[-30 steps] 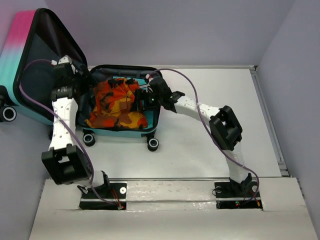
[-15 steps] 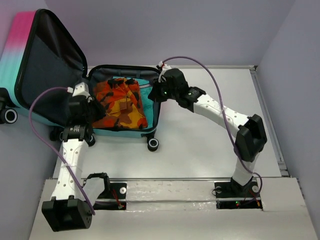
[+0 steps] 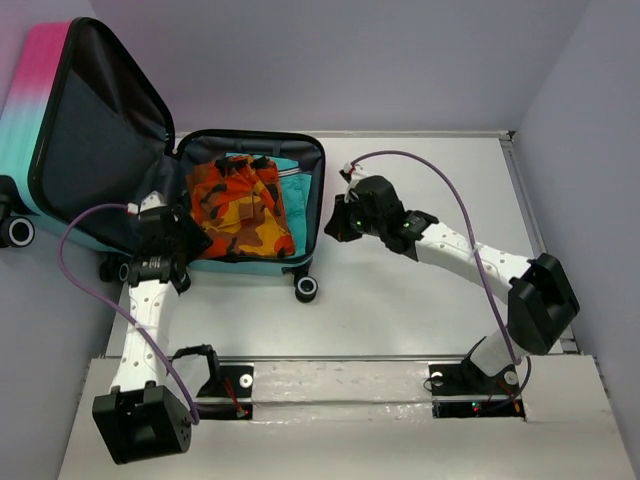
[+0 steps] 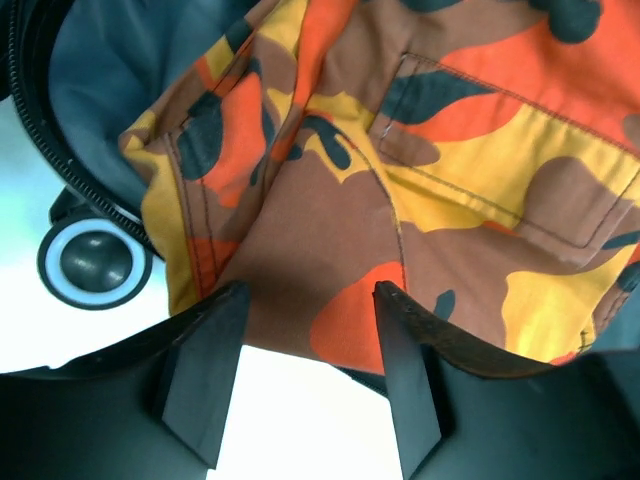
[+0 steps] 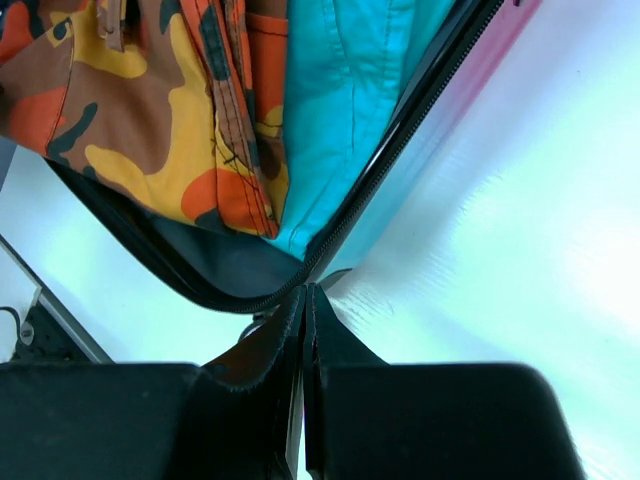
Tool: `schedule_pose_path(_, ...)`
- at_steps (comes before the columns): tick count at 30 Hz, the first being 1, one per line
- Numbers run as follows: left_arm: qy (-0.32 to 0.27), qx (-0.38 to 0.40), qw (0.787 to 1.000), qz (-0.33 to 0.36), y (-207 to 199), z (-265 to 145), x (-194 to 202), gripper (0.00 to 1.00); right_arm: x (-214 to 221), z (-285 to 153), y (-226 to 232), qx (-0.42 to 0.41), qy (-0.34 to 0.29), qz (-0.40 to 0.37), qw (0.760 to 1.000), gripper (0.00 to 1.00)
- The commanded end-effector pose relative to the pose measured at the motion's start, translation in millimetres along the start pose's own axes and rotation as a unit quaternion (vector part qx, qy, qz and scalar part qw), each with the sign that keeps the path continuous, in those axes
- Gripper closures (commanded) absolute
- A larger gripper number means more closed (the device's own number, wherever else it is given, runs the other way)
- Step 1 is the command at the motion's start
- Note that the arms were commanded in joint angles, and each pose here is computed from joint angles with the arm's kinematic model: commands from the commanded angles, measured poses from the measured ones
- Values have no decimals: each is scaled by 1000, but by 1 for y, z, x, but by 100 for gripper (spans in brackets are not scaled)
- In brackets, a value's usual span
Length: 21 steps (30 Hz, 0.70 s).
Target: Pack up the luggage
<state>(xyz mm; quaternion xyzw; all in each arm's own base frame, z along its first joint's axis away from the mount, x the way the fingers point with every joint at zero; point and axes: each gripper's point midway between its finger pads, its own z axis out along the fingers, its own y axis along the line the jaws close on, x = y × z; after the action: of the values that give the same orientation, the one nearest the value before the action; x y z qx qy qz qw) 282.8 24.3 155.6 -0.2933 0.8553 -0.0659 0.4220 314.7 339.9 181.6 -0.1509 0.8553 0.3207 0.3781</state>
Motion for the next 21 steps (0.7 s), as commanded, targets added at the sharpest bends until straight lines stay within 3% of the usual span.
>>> schedule_pose_path(1,-15,-22,1000,-13,8,4,-6,32,-23,-13,13,-26,-54,-11,998,93)
schedule_pose_path(6,-8,-39,999,-7,14,14,-5,32,-9,-13,4,-16,-48,-8,999,93)
schedule_pose_path(9,-9,-53,999,5,17,23,-10,38,-7,-15,4,-18,-51,-7,999,93)
schedule_pose_path(10,-10,-55,998,9,16,27,-14,50,-7,-15,4,-19,-51,-7,998,93)
schedule_pose_path(13,1,-45,999,18,10,32,-17,69,-4,-15,2,-17,-49,-5,999,93)
schedule_pose_path(15,4,-44,999,22,10,33,-16,66,-4,-17,1,-14,-52,-6,999,93)
schedule_pose_path(16,1,-55,998,24,13,33,-18,62,-4,-18,1,-14,-53,-6,998,93)
schedule_pose_path(17,1,-67,997,31,18,34,-18,50,-5,-19,1,-14,-55,-6,998,93)
schedule_pose_path(21,-14,-99,994,39,27,32,-29,39,-3,-20,0,-12,-54,-3,998,93)
